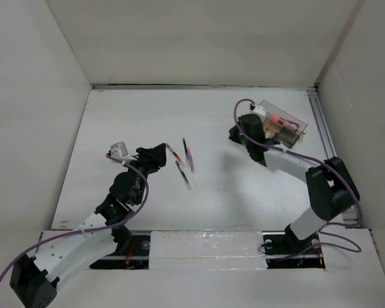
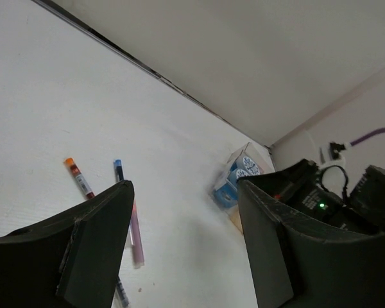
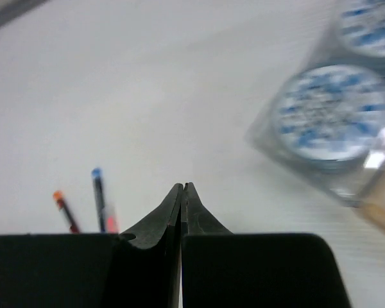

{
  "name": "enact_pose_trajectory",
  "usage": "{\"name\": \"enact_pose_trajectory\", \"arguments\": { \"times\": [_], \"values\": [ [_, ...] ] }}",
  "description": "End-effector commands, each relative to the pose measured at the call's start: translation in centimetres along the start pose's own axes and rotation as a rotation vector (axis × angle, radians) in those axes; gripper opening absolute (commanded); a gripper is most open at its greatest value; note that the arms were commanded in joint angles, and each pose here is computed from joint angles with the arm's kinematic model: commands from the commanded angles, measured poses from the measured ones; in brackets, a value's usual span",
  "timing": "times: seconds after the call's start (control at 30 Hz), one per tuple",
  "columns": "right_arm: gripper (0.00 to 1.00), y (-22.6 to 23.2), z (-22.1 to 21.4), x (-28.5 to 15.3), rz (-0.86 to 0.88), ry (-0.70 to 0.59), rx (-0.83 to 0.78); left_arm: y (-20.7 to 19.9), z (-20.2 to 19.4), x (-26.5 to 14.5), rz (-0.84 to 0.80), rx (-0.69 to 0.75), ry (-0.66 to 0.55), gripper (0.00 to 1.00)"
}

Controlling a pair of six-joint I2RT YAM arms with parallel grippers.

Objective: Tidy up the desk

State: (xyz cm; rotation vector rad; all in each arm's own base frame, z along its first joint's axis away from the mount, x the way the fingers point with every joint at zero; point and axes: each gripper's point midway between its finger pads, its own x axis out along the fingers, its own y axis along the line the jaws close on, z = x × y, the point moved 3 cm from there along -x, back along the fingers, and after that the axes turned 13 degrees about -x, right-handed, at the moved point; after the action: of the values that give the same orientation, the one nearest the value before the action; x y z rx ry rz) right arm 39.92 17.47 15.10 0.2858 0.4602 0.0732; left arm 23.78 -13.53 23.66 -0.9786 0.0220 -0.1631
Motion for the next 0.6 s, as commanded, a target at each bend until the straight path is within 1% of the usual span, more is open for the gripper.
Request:
{"name": "enact_pose_trajectory", "arguments": {
  "times": [0.0,0.03,0.07,0.1,0.13,0.17,0.2,0.23,0.27,0.3,0.33,0.4,0.43,0.5,0.57],
  "values": [
    [0.0,8.6,-1.6,-0.2,0.182,0.016,-0.163,-1.1,1.7,-0.3,-0.03,-0.053,-0.06,0.61],
    [0.0,9.3,-3.9,0.4,0.168,0.069,-0.212,-0.9,2.1,-0.4,-0.022,-0.07,-0.086,0.61],
    [0.02,10.2,-4.8,0.5,0.161,0.081,-0.243,-0.5,2.1,-0.6,-0.015,-0.075,-0.094,0.61],
    [0.07,12.6,-5.5,0.0,0.189,0.092,-0.292,-0.5,2.7,-0.9,-0.017,-0.091,-0.113,0.61],
    [0.17,13.3,-6.2,0.2,0.188,0.103,-0.321,-0.3,3.0,-1.0,-0.007,-0.106,-0.132,0.61],
    [0.2,13.6,-8.1,0.9,0.184,0.148,-0.365,-0.1,3.0,-1.2,-0.007,-0.109,-0.134,0.61],
    [0.22,13.9,-9.0,0.9,0.183,0.181,-0.402,-0.3,3.4,-1.4,-0.02,-0.123,-0.145,0.61],
    [0.3,15.0,-9.8,1.1,0.198,0.204,-0.427,-0.1,3.3,-1.5,-0.022,-0.128,-0.151,0.61],
    [0.33,15.1,-10.1,1.4,0.196,0.218,-0.438,-0.1,3.5,-1.6,-0.025,-0.136,-0.157,0.61],
    [0.34,15.4,-10.9,1.2,0.2,0.241,-0.46,0.0,3.6,-1.7,-0.024,-0.139,-0.162,0.61],
    [0.35,16.1,-10.9,1.2,0.209,0.236,-0.465,-0.1,3.6,-1.7,-0.023,-0.139,-0.163,0.61],
    [0.35,15.8,-11.8,1.7,0.192,0.256,-0.478,-0.2,3.6,-1.7,-0.023,-0.131,-0.156,0.62],
    [0.32,15.8,-11.9,1.8,0.189,0.262,-0.473,-0.2,3.5,-1.6,-0.026,-0.128,-0.152,0.62],
    [0.32,15.8,-12.2,1.9,0.187,0.265,-0.472,-0.1,3.3,-1.4,-0.017,-0.121,-0.148,0.62],
    [0.27,15.5,-12.3,2.1,0.172,0.264,-0.478,-0.4,3.2,-1.3,-0.019,-0.116,-0.135,0.62]
  ]
}}
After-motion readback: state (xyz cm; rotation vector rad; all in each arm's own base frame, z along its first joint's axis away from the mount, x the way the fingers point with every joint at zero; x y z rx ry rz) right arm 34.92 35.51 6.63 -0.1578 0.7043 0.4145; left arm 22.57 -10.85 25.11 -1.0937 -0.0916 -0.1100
